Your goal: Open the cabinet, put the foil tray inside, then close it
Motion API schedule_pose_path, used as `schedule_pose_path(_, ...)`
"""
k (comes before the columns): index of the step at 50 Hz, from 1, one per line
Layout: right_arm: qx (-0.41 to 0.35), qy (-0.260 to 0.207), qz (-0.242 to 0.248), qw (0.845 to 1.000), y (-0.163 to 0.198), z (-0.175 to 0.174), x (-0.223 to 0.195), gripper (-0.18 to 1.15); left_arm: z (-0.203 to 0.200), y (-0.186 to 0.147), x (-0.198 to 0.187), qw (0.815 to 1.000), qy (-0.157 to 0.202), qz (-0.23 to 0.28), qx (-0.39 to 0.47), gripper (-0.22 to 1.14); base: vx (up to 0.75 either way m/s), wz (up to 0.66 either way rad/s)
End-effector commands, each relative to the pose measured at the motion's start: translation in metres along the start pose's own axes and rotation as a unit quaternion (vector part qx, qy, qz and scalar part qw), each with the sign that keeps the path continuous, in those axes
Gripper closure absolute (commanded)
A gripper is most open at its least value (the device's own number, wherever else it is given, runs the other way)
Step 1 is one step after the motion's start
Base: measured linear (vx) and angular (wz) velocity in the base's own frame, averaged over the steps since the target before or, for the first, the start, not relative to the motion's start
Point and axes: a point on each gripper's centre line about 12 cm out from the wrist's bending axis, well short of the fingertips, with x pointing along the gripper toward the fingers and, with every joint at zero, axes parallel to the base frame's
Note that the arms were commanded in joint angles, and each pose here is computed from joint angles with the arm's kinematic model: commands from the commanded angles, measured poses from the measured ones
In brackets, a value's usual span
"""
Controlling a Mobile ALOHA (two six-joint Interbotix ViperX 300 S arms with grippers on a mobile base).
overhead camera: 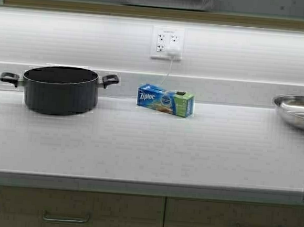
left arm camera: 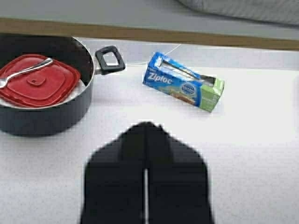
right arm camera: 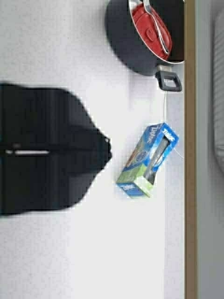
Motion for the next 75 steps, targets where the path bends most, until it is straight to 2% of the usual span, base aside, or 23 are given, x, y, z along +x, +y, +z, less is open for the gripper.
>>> schedule_pose_path(1,0.006,-0.018,0.002,1.0,0.0,0.008,-0.014,0.89,0.009,-0.002,-0.004,1.0,-0.015,-0.004,0.009,0.87,-0.2,0.02)
schedule_pose_path(21,0.005,-0.025,-0.041,0.999,-0.012,0.009,-0.056,0.9,0.008,0.001,-0.018,1.0,-0.014,0.005,0.019,0.87,-0.21,0.01)
schedule_pose_path(29,-0.02,-0.033,-0.065,0.997,-0.018,0.018,-0.066,0.9,0.022,0.016,-0.029,0.998,-0.015,0.04,0.042,0.87,-0.22,-0.01)
schedule_pose_path(37,-0.046,-0.056,-0.118,0.99,-0.038,0.039,-0.078,0.9,0.04,0.035,-0.05,0.995,-0.031,0.085,0.052,0.87,-0.2,-0.01)
schedule_pose_path(46,-0.044,-0.084,-0.199,0.975,-0.08,0.056,-0.099,0.9,0.065,0.052,-0.078,0.987,-0.059,0.132,0.069,0.87,-0.14,0.01)
schedule_pose_path(54,-0.043,-0.109,-0.279,0.953,-0.123,0.071,-0.121,0.9,0.087,0.068,-0.107,0.976,-0.08,0.186,0.075,0.87,-0.11,-0.01)
schedule_pose_path(60,-0.038,-0.143,-0.314,0.938,-0.147,0.088,-0.137,0.9,0.105,0.081,-0.127,0.965,-0.101,0.227,0.082,0.87,-0.1,-0.04)
schedule_pose_path(68,-0.03,-0.179,-0.376,0.909,-0.189,0.115,-0.162,0.9,0.13,0.102,-0.15,0.947,-0.132,0.284,0.074,0.87,-0.08,-0.03)
schedule_pose_path(75,-0.028,-0.187,-0.391,0.901,-0.228,0.134,-0.151,0.9,0.15,0.126,-0.167,0.927,-0.153,0.336,0.061,0.87,-0.04,-0.03)
